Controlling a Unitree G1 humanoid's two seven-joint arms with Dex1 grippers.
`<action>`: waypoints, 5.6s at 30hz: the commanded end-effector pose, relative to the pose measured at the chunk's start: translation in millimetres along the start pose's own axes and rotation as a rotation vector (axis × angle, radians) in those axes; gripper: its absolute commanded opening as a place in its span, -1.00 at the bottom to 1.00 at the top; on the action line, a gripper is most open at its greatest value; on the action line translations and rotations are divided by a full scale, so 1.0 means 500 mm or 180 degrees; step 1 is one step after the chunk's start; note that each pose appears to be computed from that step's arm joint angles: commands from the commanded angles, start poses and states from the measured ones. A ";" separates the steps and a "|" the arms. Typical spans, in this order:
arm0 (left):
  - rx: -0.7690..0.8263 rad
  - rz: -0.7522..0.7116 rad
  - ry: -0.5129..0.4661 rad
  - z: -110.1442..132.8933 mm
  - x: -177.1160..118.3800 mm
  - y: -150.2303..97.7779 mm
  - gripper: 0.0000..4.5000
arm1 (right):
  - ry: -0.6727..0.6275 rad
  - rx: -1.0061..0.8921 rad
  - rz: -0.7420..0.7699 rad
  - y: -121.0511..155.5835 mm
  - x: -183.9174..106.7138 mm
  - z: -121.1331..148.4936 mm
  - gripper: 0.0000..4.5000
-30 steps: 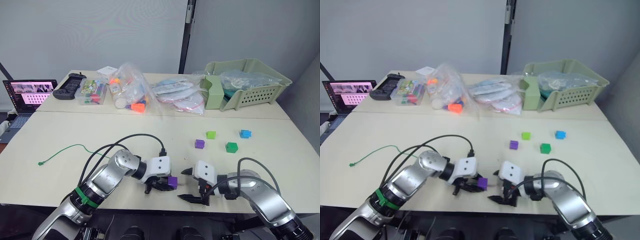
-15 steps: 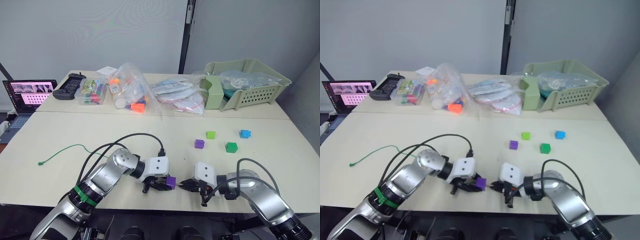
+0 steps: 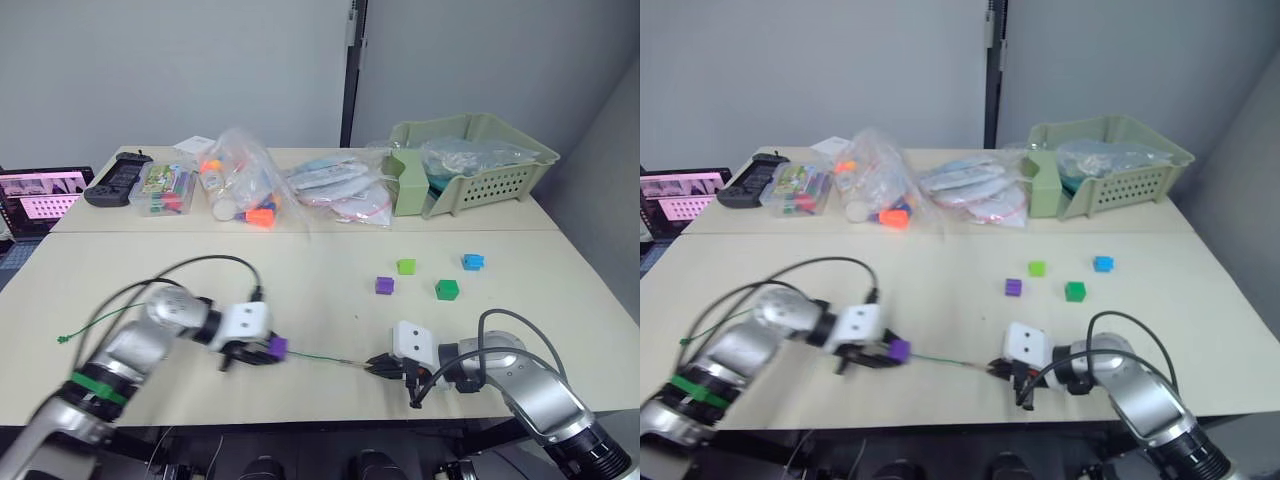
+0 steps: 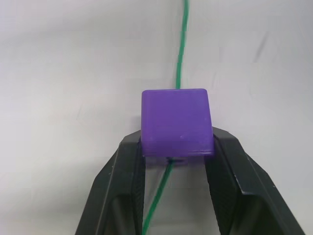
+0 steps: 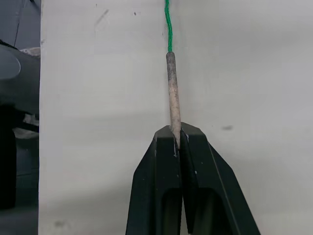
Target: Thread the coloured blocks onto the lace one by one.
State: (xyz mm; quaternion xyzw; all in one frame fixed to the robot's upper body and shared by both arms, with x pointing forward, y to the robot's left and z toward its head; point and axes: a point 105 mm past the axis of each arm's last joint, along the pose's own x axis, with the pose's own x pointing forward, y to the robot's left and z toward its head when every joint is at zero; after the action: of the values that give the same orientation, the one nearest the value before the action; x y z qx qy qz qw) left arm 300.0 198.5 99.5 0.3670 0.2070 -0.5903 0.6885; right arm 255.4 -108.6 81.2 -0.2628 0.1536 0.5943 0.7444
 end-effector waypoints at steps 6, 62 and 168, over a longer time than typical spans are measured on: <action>-0.0420 0.0511 0.0730 -0.167 -0.184 0.007 -0.46 | -0.0054 -0.0151 -0.0042 -0.008 -0.013 0.011 -1.00; -0.0085 -0.0128 -0.1043 0.218 0.162 -0.043 -0.98 | -0.0146 -0.0209 0.0067 -0.008 0.049 0.051 -1.00; -0.0153 -0.0025 -0.0958 0.233 0.134 -0.039 -1.00 | -0.0168 0.2678 -0.2829 0.028 -0.010 0.091 -0.47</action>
State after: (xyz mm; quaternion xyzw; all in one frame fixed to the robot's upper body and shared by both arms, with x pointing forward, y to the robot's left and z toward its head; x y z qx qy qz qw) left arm 279.4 69.3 106.9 0.2509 0.1404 -0.6335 0.7183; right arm 239.5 -87.3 114.7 0.0316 0.2398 0.1178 0.9631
